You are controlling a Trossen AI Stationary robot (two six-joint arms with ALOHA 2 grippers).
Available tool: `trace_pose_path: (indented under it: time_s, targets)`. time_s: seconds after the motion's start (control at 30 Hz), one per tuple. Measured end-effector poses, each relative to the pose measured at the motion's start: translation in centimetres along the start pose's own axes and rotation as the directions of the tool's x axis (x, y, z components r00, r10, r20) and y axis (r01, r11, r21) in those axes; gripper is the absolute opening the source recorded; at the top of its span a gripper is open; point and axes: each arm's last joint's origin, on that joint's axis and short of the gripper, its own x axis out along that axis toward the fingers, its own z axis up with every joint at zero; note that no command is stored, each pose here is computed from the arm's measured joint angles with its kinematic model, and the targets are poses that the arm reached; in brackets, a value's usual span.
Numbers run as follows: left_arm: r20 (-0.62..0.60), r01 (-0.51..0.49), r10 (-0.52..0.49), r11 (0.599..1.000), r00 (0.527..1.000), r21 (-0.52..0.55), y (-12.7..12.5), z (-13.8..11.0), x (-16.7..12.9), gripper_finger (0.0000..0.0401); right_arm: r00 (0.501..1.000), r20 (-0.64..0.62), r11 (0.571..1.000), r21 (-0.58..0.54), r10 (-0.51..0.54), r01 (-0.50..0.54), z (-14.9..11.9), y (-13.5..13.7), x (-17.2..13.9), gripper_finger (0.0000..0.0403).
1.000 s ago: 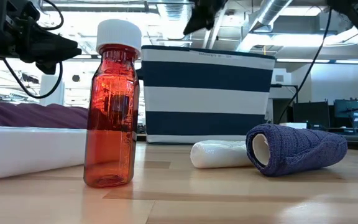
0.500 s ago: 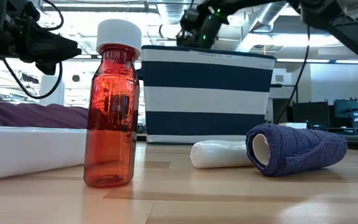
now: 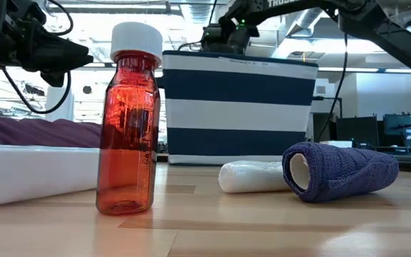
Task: Pick & place medical supplies in basket/bin
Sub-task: Adjust the blue bin on the table
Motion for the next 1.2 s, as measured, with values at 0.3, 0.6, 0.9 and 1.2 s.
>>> trace_pose_path:
  time_s: [0.3, 0.6, 0.9, 1.2]
  targets:
    - [0.005, 0.001, -0.001, 1.0, 1.0, 0.012, 0.0, 0.0, 0.0, 0.0114, 0.98, 0.034, 0.98, -0.041, 0.196, -0.194, 0.6, 2.6, 0.5, 0.0]
    - [0.017, 0.0, -0.001, 1.0, 1.0, 0.025, 0.0, 0.2, 0.0, 0.0114, 0.969, 0.044, 0.968, -0.072, 0.242, -0.238, 1.2, 4.5, 1.0, 0.0]
    - [0.048, 0.005, -0.005, 1.0, 0.999, -0.003, 0.0, 0.5, 0.0, 0.0114, 0.964, 0.097, 0.966, -0.101, 0.247, -0.237, 1.7, 5.1, 0.4, 0.0]
    - [0.053, -0.008, 0.006, 1.0, 0.999, 0.027, 0.0, 0.5, 0.0, 0.0114, 0.98, 0.108, 0.982, -0.108, 0.167, -0.155, 1.6, 6.4, -1.0, 0.0]
